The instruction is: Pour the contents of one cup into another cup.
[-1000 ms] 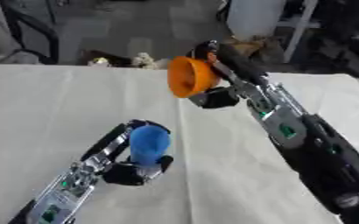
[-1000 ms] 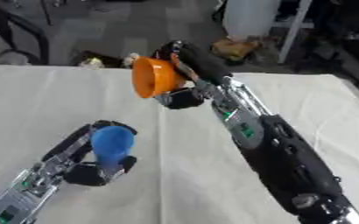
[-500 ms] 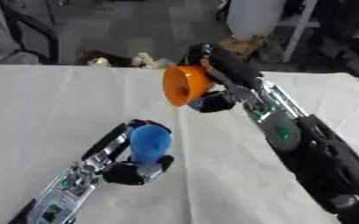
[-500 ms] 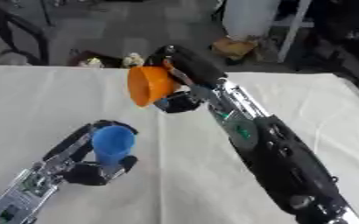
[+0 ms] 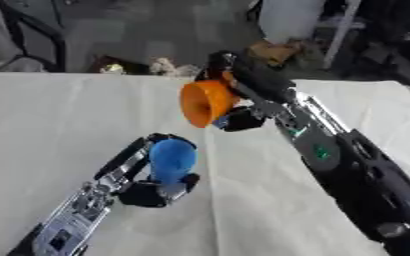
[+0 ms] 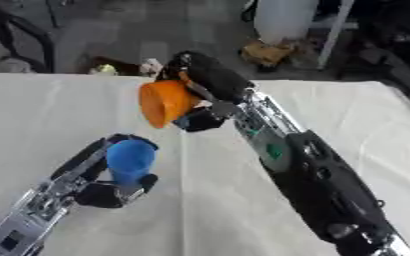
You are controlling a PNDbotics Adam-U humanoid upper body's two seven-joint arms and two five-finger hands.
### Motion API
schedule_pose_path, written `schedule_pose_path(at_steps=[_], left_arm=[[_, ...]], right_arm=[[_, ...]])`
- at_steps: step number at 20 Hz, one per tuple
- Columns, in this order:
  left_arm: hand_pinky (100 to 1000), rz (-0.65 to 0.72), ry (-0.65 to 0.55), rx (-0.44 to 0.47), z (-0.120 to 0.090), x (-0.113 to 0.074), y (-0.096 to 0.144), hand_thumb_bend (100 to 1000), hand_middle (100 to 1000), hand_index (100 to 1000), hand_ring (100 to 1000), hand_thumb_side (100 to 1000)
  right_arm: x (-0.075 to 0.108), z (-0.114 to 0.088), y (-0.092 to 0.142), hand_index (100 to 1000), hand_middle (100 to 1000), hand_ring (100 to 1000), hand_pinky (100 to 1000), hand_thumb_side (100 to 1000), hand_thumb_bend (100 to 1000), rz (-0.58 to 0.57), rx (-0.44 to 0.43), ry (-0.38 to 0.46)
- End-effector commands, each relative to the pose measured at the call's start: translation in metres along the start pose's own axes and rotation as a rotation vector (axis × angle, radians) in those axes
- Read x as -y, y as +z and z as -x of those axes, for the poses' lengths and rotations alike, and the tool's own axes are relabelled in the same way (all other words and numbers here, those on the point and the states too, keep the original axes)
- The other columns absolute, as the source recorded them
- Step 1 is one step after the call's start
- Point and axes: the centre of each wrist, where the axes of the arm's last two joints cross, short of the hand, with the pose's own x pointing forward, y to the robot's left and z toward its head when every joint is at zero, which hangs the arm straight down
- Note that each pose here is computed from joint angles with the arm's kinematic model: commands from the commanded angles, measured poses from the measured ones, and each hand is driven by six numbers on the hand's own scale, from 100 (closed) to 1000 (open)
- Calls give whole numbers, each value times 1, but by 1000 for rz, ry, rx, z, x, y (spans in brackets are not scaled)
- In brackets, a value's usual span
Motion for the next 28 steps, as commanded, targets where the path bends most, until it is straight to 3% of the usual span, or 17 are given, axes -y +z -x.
schedule_pose_path(at_steps=[1, 28], left_arm=[[103, -1, -11, 35, -11, -7, -5, 100, 271, 755, 685, 321], [101, 12, 0, 36, -15, -9, -7, 100, 269, 755, 684, 329]], right_arm=[[10, 0, -5, 655, 382, 645, 862, 100, 100, 11, 22, 38], [10, -4, -9, 659, 410, 675, 863, 100, 100, -23, 94, 182]])
